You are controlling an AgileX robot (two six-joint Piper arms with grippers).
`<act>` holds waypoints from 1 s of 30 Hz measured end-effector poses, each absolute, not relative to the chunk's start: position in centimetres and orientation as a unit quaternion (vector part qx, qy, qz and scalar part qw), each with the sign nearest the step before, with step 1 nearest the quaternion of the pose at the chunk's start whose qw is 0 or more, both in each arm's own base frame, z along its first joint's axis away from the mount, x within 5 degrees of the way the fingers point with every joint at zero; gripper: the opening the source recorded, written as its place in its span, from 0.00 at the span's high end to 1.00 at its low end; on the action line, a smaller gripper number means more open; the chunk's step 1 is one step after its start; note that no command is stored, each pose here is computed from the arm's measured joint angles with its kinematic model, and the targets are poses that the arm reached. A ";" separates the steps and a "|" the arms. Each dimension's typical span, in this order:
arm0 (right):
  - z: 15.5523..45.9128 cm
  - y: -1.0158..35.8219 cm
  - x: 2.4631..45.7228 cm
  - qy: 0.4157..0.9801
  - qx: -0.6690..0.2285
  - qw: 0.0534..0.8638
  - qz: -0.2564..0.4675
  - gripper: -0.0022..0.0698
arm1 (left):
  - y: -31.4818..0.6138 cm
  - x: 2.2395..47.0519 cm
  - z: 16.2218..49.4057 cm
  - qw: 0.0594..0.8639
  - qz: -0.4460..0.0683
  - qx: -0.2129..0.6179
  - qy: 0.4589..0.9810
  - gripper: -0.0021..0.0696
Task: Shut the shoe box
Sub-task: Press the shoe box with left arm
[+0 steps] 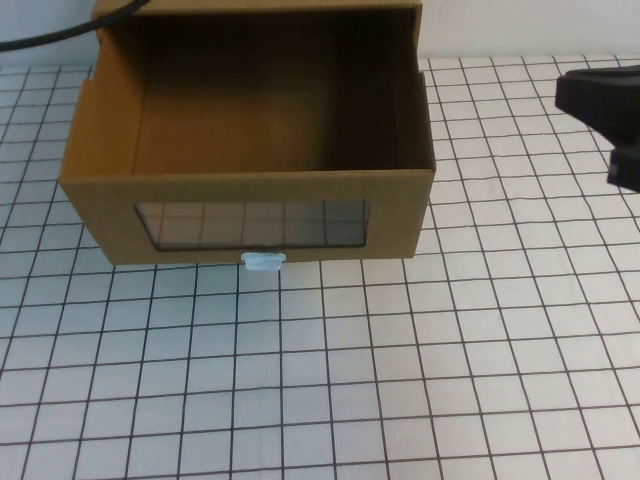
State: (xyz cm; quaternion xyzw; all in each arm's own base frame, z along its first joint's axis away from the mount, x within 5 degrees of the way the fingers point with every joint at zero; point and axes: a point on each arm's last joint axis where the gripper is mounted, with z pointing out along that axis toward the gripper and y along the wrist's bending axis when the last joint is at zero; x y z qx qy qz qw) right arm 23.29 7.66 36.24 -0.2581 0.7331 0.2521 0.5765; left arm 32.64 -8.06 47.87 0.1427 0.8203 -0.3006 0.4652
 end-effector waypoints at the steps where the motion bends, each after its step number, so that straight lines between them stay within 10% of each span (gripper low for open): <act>1: 35.5 7.7 24.1 0.738 -0.265 0.571 0.241 0.99 | -8.3 33.0 47.9 0.458 -0.313 0.148 0.819 0.97; 9: 34.3 2.9 28.5 0.769 -0.169 0.612 -0.071 0.99 | -9.0 34.1 48.2 0.453 -0.348 0.163 0.804 0.97; 13: 33.2 1.1 28.5 0.816 -0.052 0.566 -0.106 0.99 | -8.7 34.4 48.0 0.461 -0.320 0.164 0.812 0.97; 20: 27.4 5.3 27.0 0.937 -0.145 0.317 -0.011 0.99 | -8.6 35.9 46.8 0.449 -0.300 0.167 0.825 0.97; 30: 28.2 16.4 22.5 0.883 -0.280 0.287 0.245 0.99 | -12.4 40.0 43.3 0.398 -0.325 0.183 0.838 0.97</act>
